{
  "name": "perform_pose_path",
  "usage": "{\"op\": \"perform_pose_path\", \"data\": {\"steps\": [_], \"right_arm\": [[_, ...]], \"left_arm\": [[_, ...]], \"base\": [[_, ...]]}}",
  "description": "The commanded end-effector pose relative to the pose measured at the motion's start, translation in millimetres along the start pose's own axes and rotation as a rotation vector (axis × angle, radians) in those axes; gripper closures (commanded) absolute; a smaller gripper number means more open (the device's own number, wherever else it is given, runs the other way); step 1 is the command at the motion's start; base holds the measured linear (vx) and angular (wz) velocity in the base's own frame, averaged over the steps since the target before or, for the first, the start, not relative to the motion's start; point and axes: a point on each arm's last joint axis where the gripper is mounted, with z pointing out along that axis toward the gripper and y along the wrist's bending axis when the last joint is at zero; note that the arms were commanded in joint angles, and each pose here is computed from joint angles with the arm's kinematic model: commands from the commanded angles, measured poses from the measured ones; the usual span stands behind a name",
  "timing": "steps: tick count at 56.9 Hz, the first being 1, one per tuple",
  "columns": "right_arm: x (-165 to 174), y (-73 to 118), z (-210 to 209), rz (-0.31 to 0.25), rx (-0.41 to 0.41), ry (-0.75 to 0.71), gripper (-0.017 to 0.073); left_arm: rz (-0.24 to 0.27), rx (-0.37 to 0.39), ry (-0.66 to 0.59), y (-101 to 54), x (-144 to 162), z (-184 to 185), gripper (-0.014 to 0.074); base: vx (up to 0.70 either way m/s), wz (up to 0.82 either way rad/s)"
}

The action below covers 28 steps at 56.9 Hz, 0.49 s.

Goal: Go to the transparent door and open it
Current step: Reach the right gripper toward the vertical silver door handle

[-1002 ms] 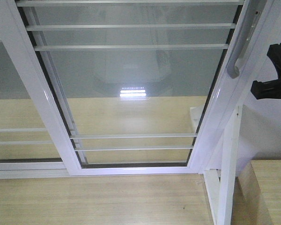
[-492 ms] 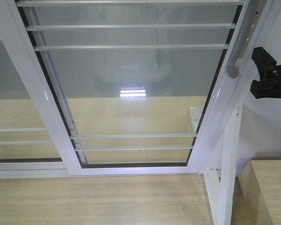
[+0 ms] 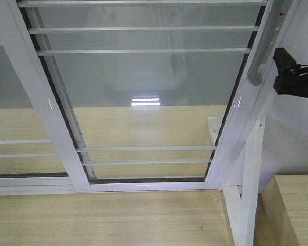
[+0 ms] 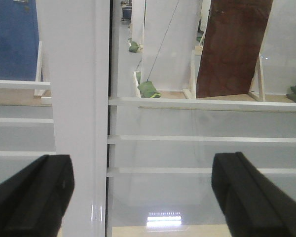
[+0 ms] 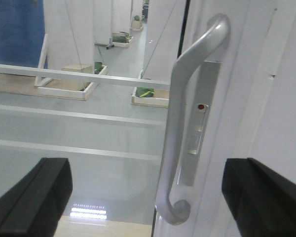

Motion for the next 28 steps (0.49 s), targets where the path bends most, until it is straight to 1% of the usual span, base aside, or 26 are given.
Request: {"op": "perform_pose_path", "data": {"steps": [1, 9, 14, 28], "right_arm": [[-20, -8.8, 11, 0.0, 0.055, -0.151, -0.0062], [-14, -13.2, 38, -0.01, 0.073, -0.115, -0.0007], [-11, -16.4, 57, -0.016, 0.083, -0.106, 0.0013], [-5, -24.3, 107, -0.013, 0.101, -0.071, 0.002]], "left_arm": [[-0.011, 0.012, -0.113, -2.6, -20, -3, -0.0043], [-0.01, 0.012, -0.118, -2.6, -21, -3, 0.0001], [-0.009, 0.012, -0.118, -2.6, -21, -3, 0.0014], [0.007, 0.011, -0.118, -2.6, -21, -3, 0.0015]], "base": [[0.0, 0.0], [0.0, 0.0], [0.0, 0.0], [0.0, 0.0]]}}
